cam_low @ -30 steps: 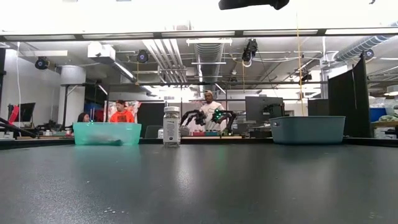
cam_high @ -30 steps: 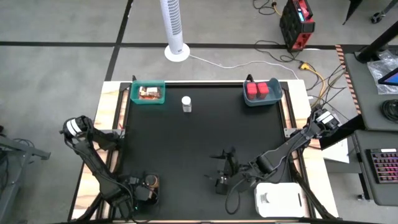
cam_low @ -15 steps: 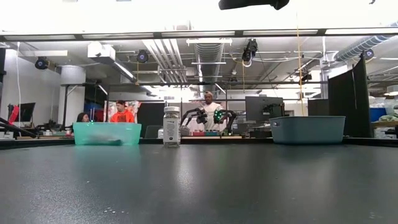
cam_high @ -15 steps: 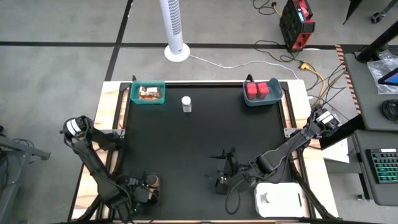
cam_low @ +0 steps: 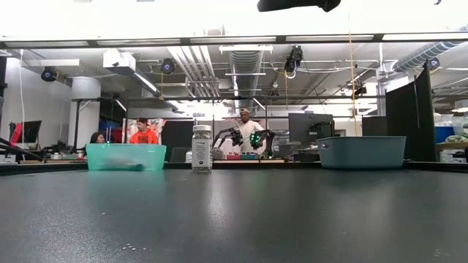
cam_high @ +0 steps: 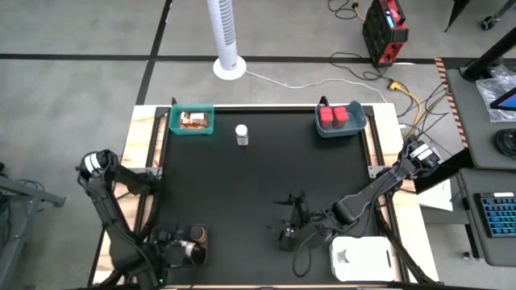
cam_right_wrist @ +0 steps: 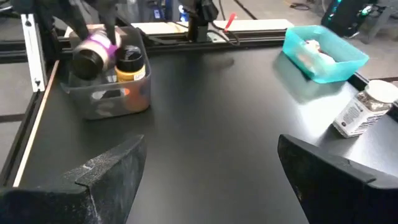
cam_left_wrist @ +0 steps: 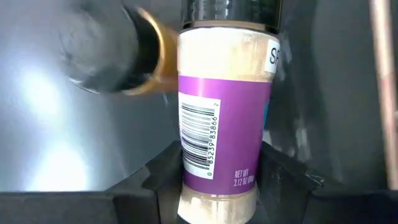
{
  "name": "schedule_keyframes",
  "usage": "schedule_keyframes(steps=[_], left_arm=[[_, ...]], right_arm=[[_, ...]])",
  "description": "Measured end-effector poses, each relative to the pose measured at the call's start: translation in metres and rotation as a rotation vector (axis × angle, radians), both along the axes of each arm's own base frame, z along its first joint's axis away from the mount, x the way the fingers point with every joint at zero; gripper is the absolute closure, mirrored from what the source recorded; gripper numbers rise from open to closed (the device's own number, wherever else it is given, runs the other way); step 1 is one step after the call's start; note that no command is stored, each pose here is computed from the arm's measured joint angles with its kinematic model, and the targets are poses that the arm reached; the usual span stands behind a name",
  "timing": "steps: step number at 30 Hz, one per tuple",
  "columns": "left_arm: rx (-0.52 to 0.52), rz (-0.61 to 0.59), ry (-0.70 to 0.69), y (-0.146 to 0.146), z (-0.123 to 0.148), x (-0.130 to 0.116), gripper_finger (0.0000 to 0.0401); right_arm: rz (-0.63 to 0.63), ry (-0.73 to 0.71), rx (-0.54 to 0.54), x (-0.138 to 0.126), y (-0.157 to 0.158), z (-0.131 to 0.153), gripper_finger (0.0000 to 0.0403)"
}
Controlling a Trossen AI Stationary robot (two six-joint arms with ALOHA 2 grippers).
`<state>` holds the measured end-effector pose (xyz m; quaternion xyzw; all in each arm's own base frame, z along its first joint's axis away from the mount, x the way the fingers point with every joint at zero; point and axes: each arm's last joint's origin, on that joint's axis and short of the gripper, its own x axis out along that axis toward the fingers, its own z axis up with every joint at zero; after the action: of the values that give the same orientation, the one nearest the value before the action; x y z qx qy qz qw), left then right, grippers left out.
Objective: Sort spices by type
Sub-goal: Put the black seasoning bottle into the black bin
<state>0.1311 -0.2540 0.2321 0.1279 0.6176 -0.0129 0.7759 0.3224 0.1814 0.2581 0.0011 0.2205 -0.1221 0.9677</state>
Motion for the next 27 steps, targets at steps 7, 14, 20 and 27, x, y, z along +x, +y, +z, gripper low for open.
schedule_keyframes(steps=[7, 14, 20, 27], left_arm=[[0.02, -0.025, -0.354, -0.007, 0.043, -0.012, 0.0242], [0.146, -0.033, -0.748, -0.005, 0.06, -0.012, 0.0242], [0.232, 0.005, -1.022, -0.007, 0.064, -0.007, 0.0242], [0.244, 0.081, -1.215, -0.009, 0.064, -0.003, 0.0242]], right_arm=[[0.042, -0.16, -0.074, 0.009, 0.004, -0.008, 0.0048], [0.215, -0.549, -0.234, 0.041, 0.013, -0.038, 0.0048], [0.268, -0.681, -0.247, 0.093, 0.009, -0.052, 0.0048], [0.297, -0.8, -0.245, 0.13, 0.011, -0.034, 0.0049]])
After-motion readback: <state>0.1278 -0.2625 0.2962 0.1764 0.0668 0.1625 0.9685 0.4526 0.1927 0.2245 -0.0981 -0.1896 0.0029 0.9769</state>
